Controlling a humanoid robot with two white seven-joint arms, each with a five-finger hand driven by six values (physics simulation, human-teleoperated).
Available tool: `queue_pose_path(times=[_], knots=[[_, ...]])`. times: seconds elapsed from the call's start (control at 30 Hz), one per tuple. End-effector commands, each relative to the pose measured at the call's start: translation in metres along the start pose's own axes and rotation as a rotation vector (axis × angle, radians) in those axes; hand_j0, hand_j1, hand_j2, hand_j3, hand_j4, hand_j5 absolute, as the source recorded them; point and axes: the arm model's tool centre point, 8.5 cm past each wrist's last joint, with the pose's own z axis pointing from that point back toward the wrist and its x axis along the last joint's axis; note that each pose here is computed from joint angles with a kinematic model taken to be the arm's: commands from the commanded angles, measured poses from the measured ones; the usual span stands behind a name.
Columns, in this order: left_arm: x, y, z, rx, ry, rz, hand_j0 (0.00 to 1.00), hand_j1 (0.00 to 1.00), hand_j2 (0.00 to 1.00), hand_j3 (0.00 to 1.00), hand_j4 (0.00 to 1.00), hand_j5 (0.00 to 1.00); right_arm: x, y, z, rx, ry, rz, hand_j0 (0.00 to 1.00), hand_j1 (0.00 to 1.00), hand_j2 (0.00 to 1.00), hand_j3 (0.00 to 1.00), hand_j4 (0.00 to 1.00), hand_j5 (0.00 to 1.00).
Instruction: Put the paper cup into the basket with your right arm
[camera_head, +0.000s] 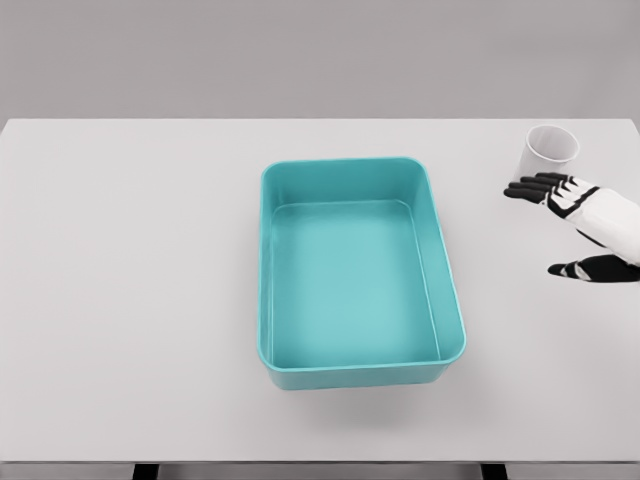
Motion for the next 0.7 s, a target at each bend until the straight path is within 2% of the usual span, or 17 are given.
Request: queue_pose_path(times=[0.0,0.07,0.1,0.13,0.17,0.27,0.33,0.37,0.47,0.5,0.57,0.6,0.63,0.67], knots=[[0.000,0.000,0.000,0.000,0.000,0.000,1.00,1.00,1.00,1.00,1.00,1.00,0.000,0.002,-0.001,-0.006,-0.001,-0.012,1.00,1.00,1.00,1.00,1.00,1.00],[0.000,0.000,0.000,0.000,0.000,0.000,1.00,1.00,1.00,1.00,1.00,1.00,-0.001,0.011,-0.004,-0.056,0.007,-0.050,1.00,1.00,1.00,1.00,1.00,1.00],[0.000,0.000,0.000,0.000,0.000,0.000,1.00,1.00,1.00,1.00,1.00,1.00,-0.003,0.013,-0.003,-0.077,0.031,-0.040,1.00,1.00,1.00,1.00,1.00,1.00],[0.000,0.000,0.000,0.000,0.000,0.000,1.00,1.00,1.00,1.00,1.00,1.00,-0.007,0.012,0.000,-0.082,0.070,0.006,1.00,1.00,1.00,1.00,1.00,1.00],[0.000,0.000,0.000,0.000,0.000,0.000,1.00,1.00,1.00,1.00,1.00,1.00,-0.007,0.010,0.001,-0.097,0.079,0.014,1.00,1.00,1.00,1.00,1.00,1.00],[0.000,0.000,0.000,0.000,0.000,0.000,1.00,1.00,1.00,1.00,1.00,1.00,-0.007,0.003,0.002,-0.138,0.071,-0.005,1.00,1.00,1.00,1.00,1.00,1.00],[0.000,0.000,0.000,0.000,0.000,0.000,1.00,1.00,1.00,1.00,1.00,1.00,-0.007,-0.001,0.003,-0.187,0.043,-0.066,1.00,1.00,1.00,1.00,1.00,1.00],[0.000,0.000,0.000,0.000,0.000,0.000,1.00,1.00,1.00,1.00,1.00,1.00,-0.008,-0.003,0.006,-0.211,0.018,-0.128,1.00,1.00,1.00,1.00,1.00,1.00],[0.000,0.000,0.000,0.000,0.000,0.000,1.00,1.00,1.00,1.00,1.00,1.00,-0.011,-0.002,0.009,-0.215,-0.052,-0.274,1.00,1.00,1.00,1.00,1.00,1.00],[0.000,0.000,0.000,0.000,0.000,0.000,1.00,1.00,1.00,1.00,1.00,1.00,-0.017,-0.006,0.009,-0.244,-0.049,-0.376,1.00,1.00,1.00,1.00,1.00,1.00],[0.000,0.000,0.000,0.000,0.000,0.000,1.00,1.00,1.00,1.00,1.00,1.00,-0.028,-0.008,0.010,-0.262,-0.011,-0.452,1.00,1.00,1.00,1.00,1.00,1.00],[0.000,0.000,0.000,0.000,0.000,0.000,1.00,1.00,1.00,1.00,1.00,1.00,-0.036,-0.004,0.010,-0.257,0.033,-0.495,1.00,1.00,1.00,1.00,1.00,1.00],[0.000,0.000,0.000,0.001,0.000,0.000,1.00,1.00,1.00,1.00,1.00,1.00,-0.038,-0.004,0.010,-0.254,0.049,-0.512,1.00,1.00,1.00,1.00,1.00,1.00],[0.000,0.000,0.000,0.000,0.000,0.000,1.00,1.00,1.00,1.00,1.00,1.00,-0.043,-0.005,0.010,-0.260,0.075,-0.574,1.00,1.00,1.00,1.00,1.00,1.00]])
